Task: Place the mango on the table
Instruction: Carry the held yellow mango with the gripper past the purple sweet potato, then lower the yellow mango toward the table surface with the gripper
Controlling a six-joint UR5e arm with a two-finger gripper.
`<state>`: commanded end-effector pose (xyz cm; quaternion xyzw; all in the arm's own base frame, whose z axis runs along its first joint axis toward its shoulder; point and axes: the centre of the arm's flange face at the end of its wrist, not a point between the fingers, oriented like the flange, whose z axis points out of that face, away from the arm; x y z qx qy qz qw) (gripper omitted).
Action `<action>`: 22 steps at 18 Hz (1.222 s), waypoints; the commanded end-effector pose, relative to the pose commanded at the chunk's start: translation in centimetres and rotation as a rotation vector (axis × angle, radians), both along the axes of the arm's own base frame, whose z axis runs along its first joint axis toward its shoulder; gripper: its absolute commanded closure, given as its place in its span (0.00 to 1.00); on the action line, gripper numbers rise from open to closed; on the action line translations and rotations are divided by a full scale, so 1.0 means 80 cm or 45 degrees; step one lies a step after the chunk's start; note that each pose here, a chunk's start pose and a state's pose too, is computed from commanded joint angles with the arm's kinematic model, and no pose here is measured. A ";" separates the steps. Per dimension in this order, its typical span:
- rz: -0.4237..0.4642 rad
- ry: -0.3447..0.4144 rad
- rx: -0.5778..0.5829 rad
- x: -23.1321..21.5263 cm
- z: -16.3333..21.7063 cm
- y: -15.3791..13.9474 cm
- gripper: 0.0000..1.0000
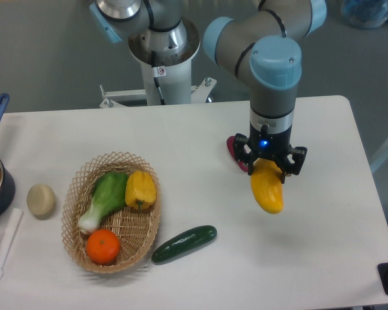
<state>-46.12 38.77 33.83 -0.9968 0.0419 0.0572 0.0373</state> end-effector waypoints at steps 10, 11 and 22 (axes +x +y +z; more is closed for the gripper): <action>-0.184 -0.113 -0.083 -0.051 -0.075 -0.077 0.57; -0.209 -0.121 -0.095 -0.056 -0.081 -0.087 0.57; -0.105 -0.184 -0.132 -0.080 -0.112 -0.153 0.55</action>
